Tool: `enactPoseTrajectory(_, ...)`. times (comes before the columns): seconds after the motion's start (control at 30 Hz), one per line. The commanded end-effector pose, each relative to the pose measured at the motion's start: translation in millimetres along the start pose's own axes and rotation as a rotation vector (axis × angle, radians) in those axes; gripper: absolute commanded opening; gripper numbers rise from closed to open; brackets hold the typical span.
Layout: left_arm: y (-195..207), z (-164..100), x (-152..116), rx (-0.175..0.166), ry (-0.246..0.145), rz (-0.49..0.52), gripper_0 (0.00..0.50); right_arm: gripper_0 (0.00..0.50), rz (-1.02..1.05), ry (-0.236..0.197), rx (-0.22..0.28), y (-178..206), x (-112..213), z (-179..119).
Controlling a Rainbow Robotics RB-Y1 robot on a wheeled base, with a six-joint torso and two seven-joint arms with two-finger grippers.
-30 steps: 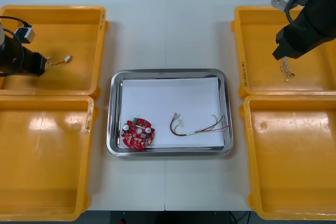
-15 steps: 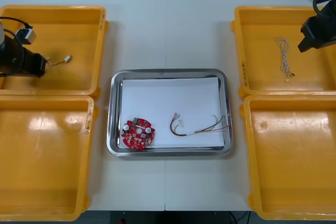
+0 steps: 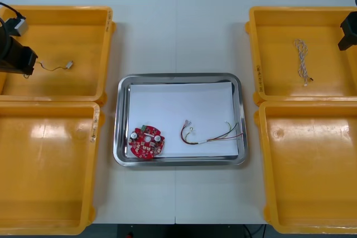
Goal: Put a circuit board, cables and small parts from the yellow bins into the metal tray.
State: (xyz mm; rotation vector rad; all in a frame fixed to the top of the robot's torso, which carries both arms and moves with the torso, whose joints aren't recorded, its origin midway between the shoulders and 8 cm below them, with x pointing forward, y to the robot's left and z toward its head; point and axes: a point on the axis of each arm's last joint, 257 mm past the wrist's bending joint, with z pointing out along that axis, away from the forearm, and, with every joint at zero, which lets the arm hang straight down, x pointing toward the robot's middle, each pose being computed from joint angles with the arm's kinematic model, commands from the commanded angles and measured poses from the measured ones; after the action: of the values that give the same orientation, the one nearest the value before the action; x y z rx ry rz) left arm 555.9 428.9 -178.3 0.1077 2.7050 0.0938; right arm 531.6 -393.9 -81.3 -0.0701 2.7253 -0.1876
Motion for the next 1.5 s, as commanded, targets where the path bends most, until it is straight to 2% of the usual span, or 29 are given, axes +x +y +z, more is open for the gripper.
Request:
enactPoseTrajectory(0.03,-7,-42,-26,-0.006,-0.060,0.028,0.000,0.500,0.079,-0.096,-0.038,7,-33,-18)
enactPoseTrajectory(0.2,-19,-57,-22,-0.028,-0.061,0.026,0.000,0.500,0.109,-0.112,-0.071,18,-52,-8)
enactPoseTrajectory(0.4,-36,-67,-18,-0.026,-0.051,0.030,0.000,0.500,0.124,-0.158,-0.109,29,-72,0)
enactPoseTrajectory(0.6,-54,-75,-16,-0.038,-0.048,0.038,0.000,0.500,0.119,-0.193,-0.121,30,-82,10)
enactPoseTrajectory(0.87,-97,-88,-13,0.002,-0.054,-0.013,0.001,0.500,0.149,-0.183,-0.158,31,-83,35)
enactPoseTrajectory(1.0,-123,-93,-18,0.009,-0.086,-0.020,0.001,0.500,0.175,-0.179,-0.188,33,-84,48)
enactPoseTrajectory(1.17,-155,-95,-19,0.025,-0.108,-0.037,0.002,0.500,0.195,-0.193,-0.189,30,-90,55)
enactPoseTrajectory(1.5,-219,-85,-7,0.044,-0.103,-0.072,0.000,0.500,0.203,-0.229,-0.172,27,-106,66)
